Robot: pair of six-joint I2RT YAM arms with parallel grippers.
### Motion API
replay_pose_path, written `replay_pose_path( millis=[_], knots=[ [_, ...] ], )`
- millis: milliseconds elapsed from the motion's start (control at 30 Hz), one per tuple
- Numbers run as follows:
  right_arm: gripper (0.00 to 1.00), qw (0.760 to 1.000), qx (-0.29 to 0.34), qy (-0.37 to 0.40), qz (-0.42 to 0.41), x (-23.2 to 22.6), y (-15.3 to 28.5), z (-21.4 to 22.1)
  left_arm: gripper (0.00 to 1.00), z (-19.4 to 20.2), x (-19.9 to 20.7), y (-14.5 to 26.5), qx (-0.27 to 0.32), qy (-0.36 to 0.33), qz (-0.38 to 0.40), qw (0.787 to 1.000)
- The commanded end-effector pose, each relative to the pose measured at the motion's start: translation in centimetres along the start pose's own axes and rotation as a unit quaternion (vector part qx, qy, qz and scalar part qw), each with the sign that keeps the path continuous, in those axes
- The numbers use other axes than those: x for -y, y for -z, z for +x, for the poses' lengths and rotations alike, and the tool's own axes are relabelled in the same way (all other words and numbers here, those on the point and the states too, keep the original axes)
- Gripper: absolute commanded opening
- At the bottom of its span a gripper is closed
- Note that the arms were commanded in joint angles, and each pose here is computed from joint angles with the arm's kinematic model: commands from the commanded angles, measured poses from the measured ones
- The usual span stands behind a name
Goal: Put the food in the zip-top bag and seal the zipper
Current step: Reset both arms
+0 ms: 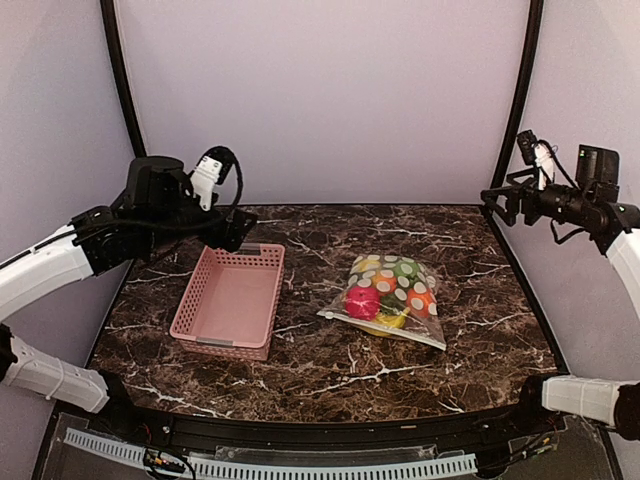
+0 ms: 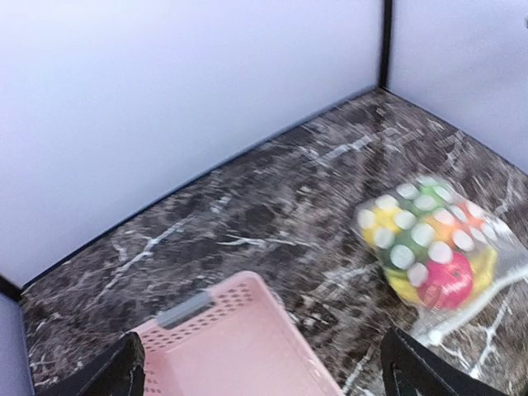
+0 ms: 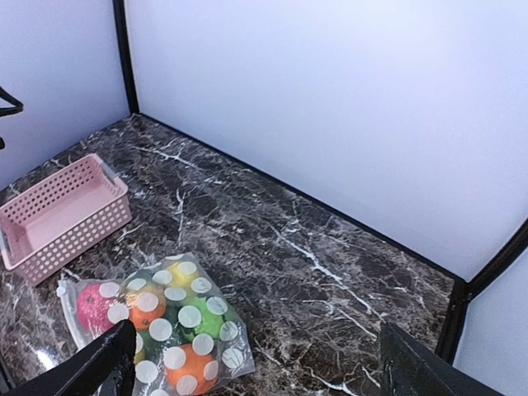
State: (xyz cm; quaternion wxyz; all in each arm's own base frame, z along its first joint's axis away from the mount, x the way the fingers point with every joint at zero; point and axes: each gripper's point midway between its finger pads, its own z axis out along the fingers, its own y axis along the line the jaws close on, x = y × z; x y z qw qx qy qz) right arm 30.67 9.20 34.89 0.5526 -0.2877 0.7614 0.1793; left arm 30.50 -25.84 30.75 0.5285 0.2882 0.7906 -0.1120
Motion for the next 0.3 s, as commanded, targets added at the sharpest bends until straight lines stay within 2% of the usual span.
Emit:
replay_pose_path(
  millis=[0, 100, 267],
  knots=[
    [0.99, 0.993, 0.045, -0.047, 0.099, 3.0, 0.5, -0.1, 0.99, 1.8, -6.9, 3.2, 0.036, 0.085, -0.143, 0.985],
    [0.99, 0.992, 0.017, -0.084, 0.090, 3.2, -0.6, 1.6, 0.99, 3.7, -8.9, 3.7, 0.049, 0.088, -0.181, 0.978],
    [0.99, 0.990, 0.025, -0.101, 0.095, 3.1, -0.8, 3.1, 0.99, 6.8, -10.4, 4.5, 0.061, 0.102, -0.207, 0.971]
  ],
)
